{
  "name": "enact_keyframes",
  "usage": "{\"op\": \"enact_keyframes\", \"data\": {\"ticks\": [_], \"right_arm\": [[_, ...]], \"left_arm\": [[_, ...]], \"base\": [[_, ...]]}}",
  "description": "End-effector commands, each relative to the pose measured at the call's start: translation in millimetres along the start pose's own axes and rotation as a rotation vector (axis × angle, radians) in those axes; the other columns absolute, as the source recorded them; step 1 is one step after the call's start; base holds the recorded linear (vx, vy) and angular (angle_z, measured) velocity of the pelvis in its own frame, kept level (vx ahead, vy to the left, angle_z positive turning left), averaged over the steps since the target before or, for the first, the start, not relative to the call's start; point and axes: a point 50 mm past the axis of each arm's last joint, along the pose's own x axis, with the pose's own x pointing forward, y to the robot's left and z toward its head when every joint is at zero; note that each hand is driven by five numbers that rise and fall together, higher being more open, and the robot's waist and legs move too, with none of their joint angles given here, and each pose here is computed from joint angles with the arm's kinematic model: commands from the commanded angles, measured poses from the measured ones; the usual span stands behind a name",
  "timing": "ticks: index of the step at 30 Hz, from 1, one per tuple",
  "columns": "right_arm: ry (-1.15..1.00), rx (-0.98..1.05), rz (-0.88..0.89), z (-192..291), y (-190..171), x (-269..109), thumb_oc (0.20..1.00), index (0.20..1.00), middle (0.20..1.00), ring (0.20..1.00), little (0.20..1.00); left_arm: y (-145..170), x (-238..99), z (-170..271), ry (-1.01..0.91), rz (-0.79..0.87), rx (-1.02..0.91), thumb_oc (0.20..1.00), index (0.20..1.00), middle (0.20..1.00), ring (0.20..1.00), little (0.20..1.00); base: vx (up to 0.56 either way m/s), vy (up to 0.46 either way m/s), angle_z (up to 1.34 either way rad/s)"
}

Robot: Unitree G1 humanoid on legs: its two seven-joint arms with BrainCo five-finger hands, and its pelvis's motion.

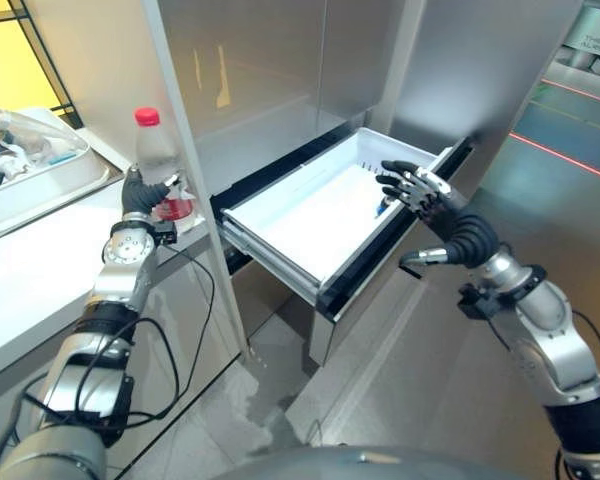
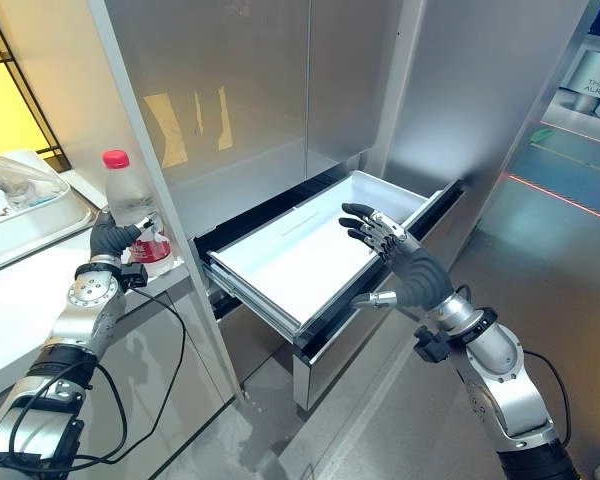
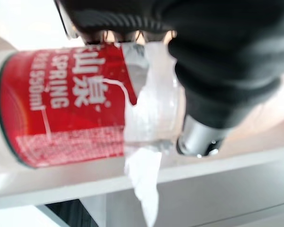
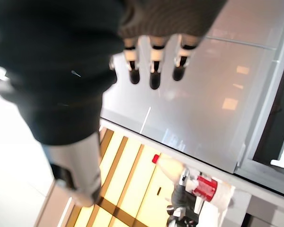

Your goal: Take the drinks into the refrigerator

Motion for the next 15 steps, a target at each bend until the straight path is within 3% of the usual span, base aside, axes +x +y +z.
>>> {"op": "enact_keyframes", "data": {"ticks": [1, 11, 15], "right_arm": [[-0.147, -0.111, -0.028, 29, -14, 12, 1.000, 1.000, 1.000, 1.000, 1.000], [-0.040, -0.286, -0.163, 30, -56, 4, 1.000, 1.000, 1.000, 1.000, 1.000], [-0.003, -0.297, -0.202, 25, -65, 2, 1.000, 1.000, 1.000, 1.000, 1.000]], "left_arm": [[-42, 5, 52, -0.235, -0.159, -0.226, 0.200, 0.200, 0.200, 0.200, 0.200], [-35, -47, 63, -0.363, -0.353, -0.541, 0.200, 0.200, 0.200, 0.200, 0.200], [-35, -59, 66, -0.380, -0.395, -0.558, 0.200, 0.200, 0.200, 0.200, 0.200]], "base": [[-0.05, -0.013, 0.00], [-0.02, -0.002, 0.00], [-0.04, 0.012, 0.01]]}}
